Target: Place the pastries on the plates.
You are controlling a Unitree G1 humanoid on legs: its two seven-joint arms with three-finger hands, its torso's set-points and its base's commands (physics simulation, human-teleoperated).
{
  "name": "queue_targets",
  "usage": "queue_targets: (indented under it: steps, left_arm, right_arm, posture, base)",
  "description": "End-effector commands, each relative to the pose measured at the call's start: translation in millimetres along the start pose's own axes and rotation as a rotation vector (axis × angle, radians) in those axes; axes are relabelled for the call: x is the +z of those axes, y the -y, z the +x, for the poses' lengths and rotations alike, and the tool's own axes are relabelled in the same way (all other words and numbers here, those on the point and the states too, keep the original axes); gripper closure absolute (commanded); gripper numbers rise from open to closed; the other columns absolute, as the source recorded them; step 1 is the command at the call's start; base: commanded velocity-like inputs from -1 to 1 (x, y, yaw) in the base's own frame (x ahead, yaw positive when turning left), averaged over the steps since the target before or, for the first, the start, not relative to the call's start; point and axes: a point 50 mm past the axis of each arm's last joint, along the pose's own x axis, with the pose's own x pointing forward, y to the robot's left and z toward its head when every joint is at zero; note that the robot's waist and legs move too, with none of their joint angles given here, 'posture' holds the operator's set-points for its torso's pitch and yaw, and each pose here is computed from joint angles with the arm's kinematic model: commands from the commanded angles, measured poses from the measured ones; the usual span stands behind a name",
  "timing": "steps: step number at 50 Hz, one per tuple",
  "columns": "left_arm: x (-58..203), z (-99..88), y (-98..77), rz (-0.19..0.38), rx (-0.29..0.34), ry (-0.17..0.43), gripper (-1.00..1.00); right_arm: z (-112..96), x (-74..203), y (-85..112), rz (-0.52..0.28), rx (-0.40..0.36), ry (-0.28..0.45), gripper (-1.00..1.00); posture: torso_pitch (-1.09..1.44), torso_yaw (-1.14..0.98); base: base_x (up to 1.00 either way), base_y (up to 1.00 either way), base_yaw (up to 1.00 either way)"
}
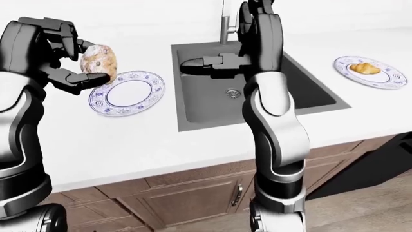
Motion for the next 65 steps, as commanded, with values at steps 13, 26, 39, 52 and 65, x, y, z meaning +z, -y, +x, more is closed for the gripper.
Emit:
queue_targets:
  steps: [13,26,39,52,65]
  left_arm:
    - [26,-0.8,-4.8,0.022,0.021,0.121,1.00]
    - [28,1.5,-5.2,0.027,0.019,0.122,1.00]
    - [32,6.5,-5.3,0.038,0.003,0.121,1.00]
    - [54,48.1,-13.1,0.141,-0.085,0.114,1.00]
    - [15,77.7,-19.0,0.352,-0.164,-0.059,1.00]
  right_arm:
    - [-3,16,-0.4,0.004,0.006,0.085,-1.00]
    - [-4,16,2.5,0.000,-0.005,0.086,-1.00]
    - [-3,19,5.9,0.017,-0.024,0.103,-1.00]
    - [-4,15,6.4,0.014,-0.030,0.096,-1.00]
    - [-5,16,6.7,0.007,-0.032,0.099,-1.00]
  posture:
    - [0.00,0.00]
    - [0.00,0.00]
    - [0.00,0.00]
    - [0.00,0.00]
    - [0.00,0.00]
  base:
    - [0.18,0.04,0.00]
    - [0.14,0.05,0.00]
    - [0.00,0.17,0.00]
    - [0.00,0.00,0.00]
    - [0.00,0.00,0.00]
